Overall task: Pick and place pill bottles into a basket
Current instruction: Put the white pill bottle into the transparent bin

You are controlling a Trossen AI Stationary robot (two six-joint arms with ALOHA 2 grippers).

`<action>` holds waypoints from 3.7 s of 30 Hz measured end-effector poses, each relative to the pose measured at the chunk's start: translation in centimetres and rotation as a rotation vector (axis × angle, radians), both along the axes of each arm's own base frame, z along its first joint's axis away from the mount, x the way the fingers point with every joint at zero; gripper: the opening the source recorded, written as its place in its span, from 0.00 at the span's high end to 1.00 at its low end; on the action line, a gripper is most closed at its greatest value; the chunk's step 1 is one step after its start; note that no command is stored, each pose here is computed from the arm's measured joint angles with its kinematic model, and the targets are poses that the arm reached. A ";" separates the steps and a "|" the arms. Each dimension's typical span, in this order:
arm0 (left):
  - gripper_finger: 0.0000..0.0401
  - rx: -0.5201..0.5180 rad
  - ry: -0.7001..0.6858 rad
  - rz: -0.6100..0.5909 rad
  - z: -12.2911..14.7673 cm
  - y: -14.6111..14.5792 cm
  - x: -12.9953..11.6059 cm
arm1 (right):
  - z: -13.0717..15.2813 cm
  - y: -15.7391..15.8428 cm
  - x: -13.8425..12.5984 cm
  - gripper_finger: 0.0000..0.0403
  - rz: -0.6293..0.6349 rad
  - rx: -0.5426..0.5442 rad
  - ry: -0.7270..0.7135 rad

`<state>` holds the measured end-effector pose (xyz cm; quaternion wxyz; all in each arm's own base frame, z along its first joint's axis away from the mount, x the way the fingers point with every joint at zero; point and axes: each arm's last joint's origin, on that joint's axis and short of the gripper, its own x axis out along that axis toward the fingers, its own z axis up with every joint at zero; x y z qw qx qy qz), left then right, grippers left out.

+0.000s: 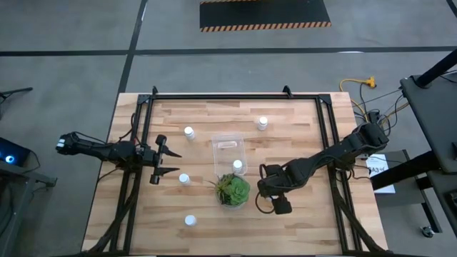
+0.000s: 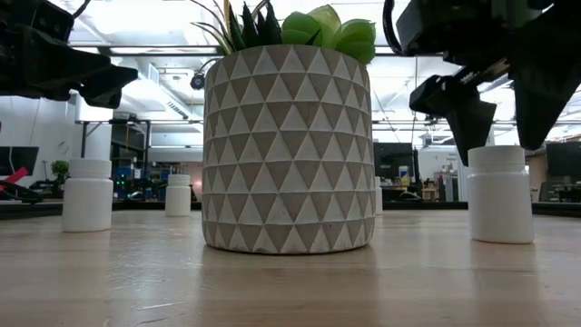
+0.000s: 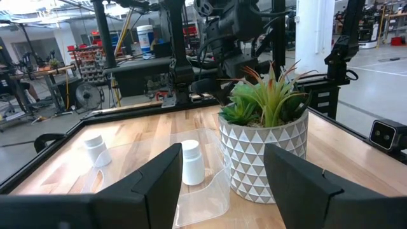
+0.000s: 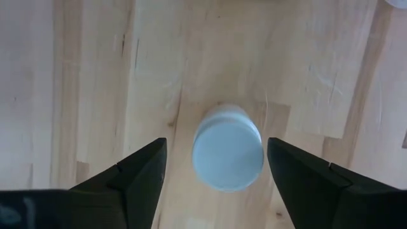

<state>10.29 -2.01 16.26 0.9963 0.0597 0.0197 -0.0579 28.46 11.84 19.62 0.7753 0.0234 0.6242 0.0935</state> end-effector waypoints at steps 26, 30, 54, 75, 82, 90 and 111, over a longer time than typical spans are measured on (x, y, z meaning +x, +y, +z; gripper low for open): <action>0.49 0.000 0.000 0.000 0.0 0.0 0.0 | -0.7 0.0 0.0 0.52 0.000 0.011 -0.032; 0.49 0.000 0.000 -0.001 0.0 0.0 0.0 | -0.7 0.0 0.1 0.60 -0.001 0.010 -0.033; 0.49 0.000 0.000 0.000 0.0 0.0 0.0 | -0.7 -3.4 1.2 0.62 -0.151 0.016 -0.024; 0.49 0.000 0.000 0.000 0.0 0.0 0.0 | -0.2 -10.1 2.3 0.63 -0.340 0.027 -0.011; 0.49 0.000 0.000 0.000 0.0 0.0 0.0 | 2.5 -13.5 3.2 0.63 -0.330 -0.009 -0.044; 0.49 0.000 0.000 0.000 0.0 0.0 0.0 | 7.1 -16.9 3.8 0.63 -0.336 -0.056 -0.102; 0.49 0.000 0.000 0.000 0.0 0.0 0.0 | 15.0 -19.3 6.7 0.63 -0.329 -0.075 -0.293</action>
